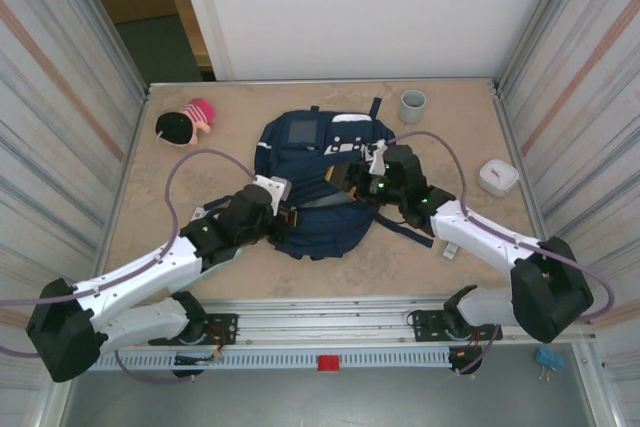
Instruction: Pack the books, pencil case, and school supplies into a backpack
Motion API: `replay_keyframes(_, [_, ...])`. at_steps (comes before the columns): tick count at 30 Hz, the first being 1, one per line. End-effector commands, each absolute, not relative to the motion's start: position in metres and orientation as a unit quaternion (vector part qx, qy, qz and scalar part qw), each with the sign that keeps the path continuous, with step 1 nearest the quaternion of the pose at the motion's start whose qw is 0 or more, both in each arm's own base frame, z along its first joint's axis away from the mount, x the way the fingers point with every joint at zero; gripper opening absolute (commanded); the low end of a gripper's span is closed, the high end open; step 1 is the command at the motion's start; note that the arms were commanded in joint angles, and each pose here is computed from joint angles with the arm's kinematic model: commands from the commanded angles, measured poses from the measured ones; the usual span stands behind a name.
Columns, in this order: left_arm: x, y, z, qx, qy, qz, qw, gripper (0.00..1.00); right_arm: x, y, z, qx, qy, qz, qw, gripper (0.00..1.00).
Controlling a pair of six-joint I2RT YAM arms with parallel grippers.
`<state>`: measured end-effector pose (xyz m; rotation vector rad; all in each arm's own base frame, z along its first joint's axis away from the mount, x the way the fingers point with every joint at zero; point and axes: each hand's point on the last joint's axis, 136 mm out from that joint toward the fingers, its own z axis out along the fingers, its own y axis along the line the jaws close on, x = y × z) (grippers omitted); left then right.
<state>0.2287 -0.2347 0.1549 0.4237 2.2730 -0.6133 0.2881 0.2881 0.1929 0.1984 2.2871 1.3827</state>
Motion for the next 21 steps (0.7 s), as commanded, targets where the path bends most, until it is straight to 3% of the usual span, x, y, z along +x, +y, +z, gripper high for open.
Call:
replay_keyframes(1, [0.237, -0.254, 0.194, 0.164, 0.850, -0.293, 0.406, 0.00, 0.299, 0.314, 0.214, 0.082, 0.802, 0.534, 0.255, 0.63])
replay_keyframes(3, [0.237, -0.257, 0.193, 0.166, 0.850, -0.298, 0.401, 0.00, 0.301, 0.321, 0.206, 0.091, 0.803, 0.530, 0.258, 0.58])
replay_keyframes(6, [0.238, -0.249, 0.186, 0.154, 0.864, -0.277, 0.392, 0.00, 0.303, 0.322, 0.200, 0.084, 0.809, 0.519, 0.261, 0.28])
replay_keyframes(9, [0.241, -0.226, 0.176, 0.127, 0.883, -0.222, 0.393, 0.00, 0.301, 0.314, 0.202, 0.053, 0.825, 0.500, 0.257, 0.17])
replay_keyframes(12, [0.238, -0.207, 0.166, 0.118, 0.894, -0.184, 0.392, 0.00, 0.293, 0.301, 0.211, 0.010, 0.839, 0.493, 0.230, 0.16])
replay_keyframes(17, [0.230, -0.208, 0.165, 0.147, 0.882, -0.199, 0.400, 0.00, 0.302, 0.257, 0.220, 0.015, 0.843, 0.488, 0.224, 0.16])
replay_keyframes(19, [0.228, -0.221, 0.167, 0.171, 0.869, -0.228, 0.405, 0.00, 0.306, 0.246, 0.220, 0.015, 0.848, 0.485, 0.212, 0.25])
replay_keyframes(21, [0.227, -0.233, 0.172, 0.186, 0.857, -0.254, 0.407, 0.00, 0.306, 0.246, 0.216, 0.020, 0.857, 0.471, 0.207, 0.47])
